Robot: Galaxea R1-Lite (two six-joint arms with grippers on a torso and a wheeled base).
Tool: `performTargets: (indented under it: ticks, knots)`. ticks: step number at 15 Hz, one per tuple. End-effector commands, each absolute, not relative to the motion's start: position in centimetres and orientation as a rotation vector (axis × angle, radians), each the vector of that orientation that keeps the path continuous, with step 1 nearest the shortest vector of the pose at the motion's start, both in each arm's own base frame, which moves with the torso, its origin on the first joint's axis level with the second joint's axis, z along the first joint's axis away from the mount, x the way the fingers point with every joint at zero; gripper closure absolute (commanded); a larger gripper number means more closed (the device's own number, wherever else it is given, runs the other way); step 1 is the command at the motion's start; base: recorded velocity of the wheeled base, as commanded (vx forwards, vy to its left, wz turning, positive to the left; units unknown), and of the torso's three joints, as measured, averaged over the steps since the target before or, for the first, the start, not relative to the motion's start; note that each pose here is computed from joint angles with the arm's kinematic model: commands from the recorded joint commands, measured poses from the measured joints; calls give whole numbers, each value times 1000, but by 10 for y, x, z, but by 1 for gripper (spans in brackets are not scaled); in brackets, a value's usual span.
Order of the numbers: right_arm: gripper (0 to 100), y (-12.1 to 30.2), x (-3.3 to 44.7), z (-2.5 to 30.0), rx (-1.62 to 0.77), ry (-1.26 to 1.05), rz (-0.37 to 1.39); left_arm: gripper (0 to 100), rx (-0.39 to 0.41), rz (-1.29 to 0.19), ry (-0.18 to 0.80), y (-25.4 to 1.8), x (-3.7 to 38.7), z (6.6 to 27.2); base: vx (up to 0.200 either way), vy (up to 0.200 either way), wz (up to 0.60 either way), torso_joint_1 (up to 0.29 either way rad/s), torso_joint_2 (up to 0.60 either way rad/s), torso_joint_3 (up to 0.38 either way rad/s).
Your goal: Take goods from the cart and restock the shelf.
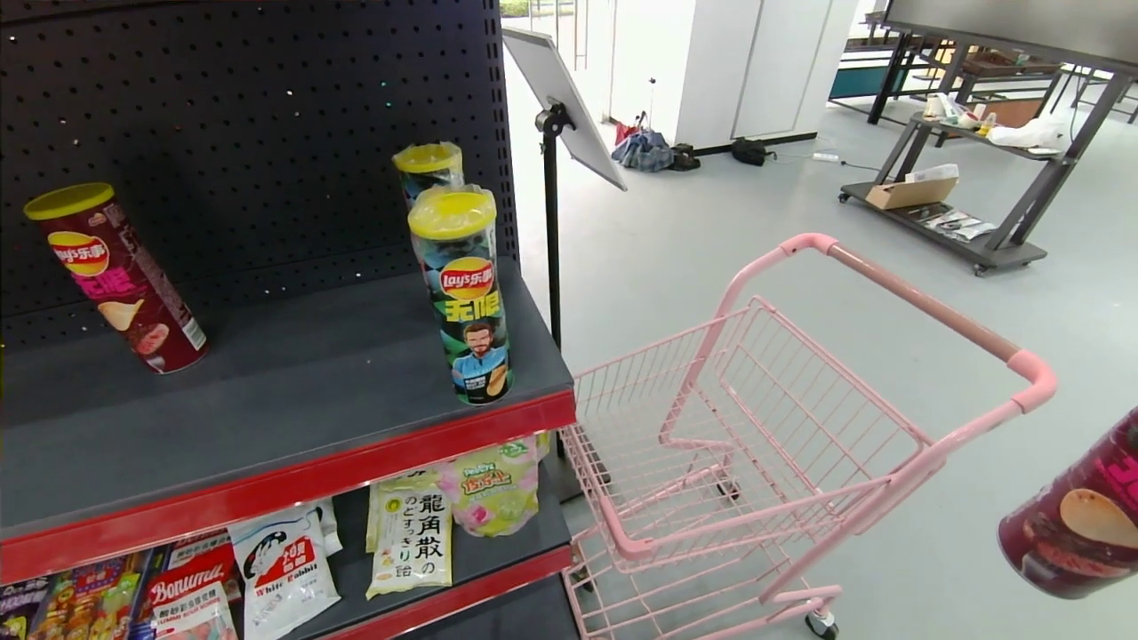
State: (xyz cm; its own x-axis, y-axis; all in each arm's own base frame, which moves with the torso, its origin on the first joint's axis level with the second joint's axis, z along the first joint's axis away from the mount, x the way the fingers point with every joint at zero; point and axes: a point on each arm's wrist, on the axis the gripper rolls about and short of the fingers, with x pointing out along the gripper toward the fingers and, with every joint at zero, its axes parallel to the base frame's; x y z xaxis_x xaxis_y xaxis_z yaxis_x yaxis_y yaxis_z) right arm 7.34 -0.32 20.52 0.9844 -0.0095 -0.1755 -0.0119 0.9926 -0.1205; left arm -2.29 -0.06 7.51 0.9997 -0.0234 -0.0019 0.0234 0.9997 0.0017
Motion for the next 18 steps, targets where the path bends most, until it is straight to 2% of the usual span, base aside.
performTargets:
  ticks: [1, 10, 13, 18]
  knots:
    - [100, -4, 75, 201, -131, 198, 0, 0, 1, -23, 3, -1, -23, 75, 0, 0, 0, 168, -364, -207]
    - [100, -3, 72, 191, -135, 221, 6, 0, 3, -25, 3, -1, -23, 75, 0, 0, 600, 17, -22, -13]
    - [100, -2, 59, 185, -132, 188, 14, 0, 3, -25, 3, -1, -23, 75, 0, 0, 0, 0, 0, 0]
    - [100, 2, 31, 159, -110, 138, 98, 0, 3, -25, 3, -1, -23, 75, 0, 200, 0, 4, -1, 3]
